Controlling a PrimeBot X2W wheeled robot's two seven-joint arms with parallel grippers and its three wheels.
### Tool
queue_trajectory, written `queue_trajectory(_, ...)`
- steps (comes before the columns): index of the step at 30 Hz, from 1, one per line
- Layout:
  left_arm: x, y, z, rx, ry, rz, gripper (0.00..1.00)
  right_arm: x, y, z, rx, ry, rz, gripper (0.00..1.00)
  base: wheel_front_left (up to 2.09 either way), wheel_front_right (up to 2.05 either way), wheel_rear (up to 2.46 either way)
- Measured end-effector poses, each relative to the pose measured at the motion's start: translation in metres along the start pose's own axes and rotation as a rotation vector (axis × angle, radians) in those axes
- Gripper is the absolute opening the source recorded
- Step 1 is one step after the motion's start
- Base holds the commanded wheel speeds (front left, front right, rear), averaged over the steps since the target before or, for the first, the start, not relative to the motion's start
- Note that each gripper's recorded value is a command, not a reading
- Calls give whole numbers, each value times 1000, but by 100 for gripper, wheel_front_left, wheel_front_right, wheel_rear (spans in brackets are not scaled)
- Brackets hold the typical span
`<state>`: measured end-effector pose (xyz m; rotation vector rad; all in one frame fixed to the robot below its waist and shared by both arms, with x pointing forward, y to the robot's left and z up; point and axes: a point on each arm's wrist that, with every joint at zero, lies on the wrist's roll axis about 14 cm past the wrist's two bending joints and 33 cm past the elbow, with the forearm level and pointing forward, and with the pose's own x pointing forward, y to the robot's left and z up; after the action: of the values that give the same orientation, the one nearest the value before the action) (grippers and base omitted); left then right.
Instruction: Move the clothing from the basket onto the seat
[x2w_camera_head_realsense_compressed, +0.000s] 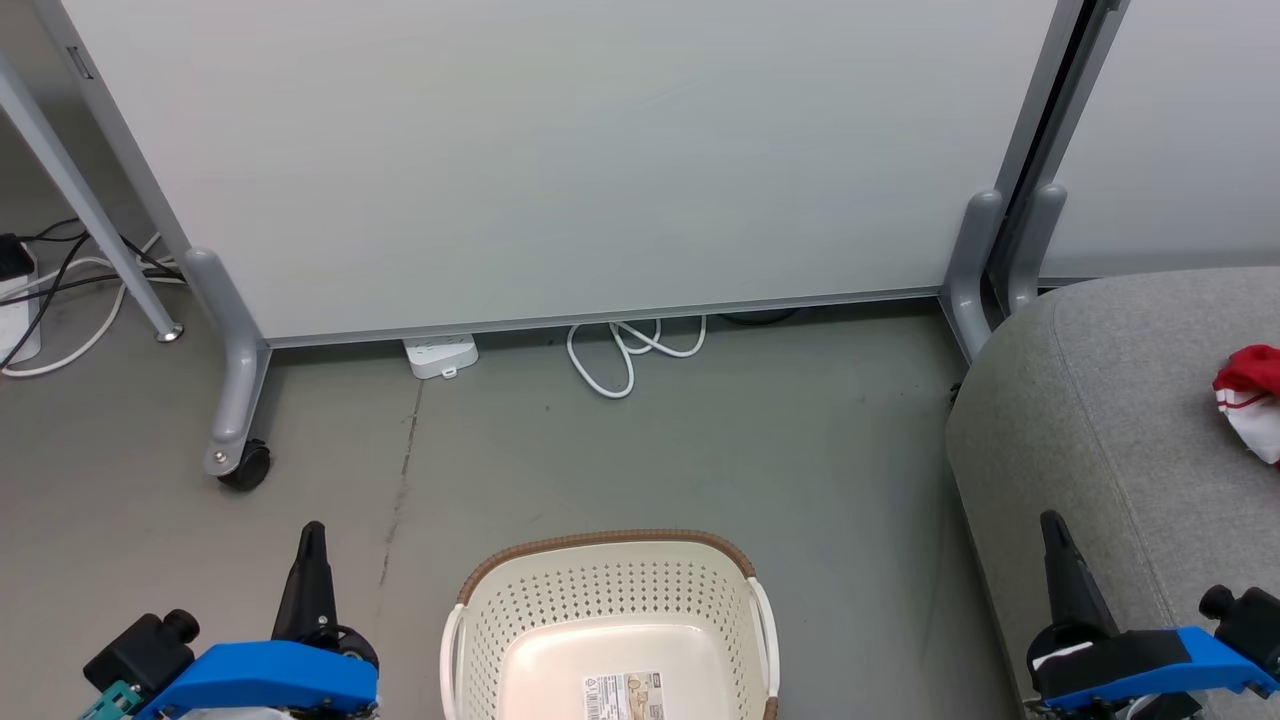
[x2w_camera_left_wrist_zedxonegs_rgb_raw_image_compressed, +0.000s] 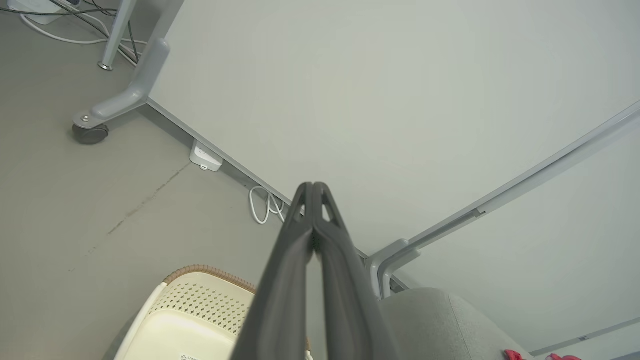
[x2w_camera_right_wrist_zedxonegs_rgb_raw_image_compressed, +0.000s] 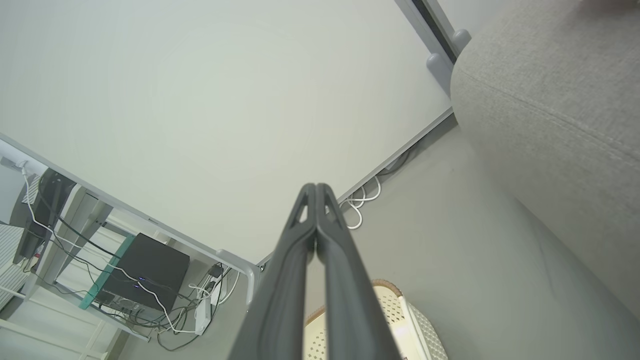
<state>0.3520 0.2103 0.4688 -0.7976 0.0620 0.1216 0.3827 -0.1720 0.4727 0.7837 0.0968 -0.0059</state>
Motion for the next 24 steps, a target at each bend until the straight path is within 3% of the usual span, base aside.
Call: queue_trajectory(24, 11, -8, 7, -279, 7, -16, 0, 1, -2, 11, 287, -12, -8, 0, 0, 0, 0)
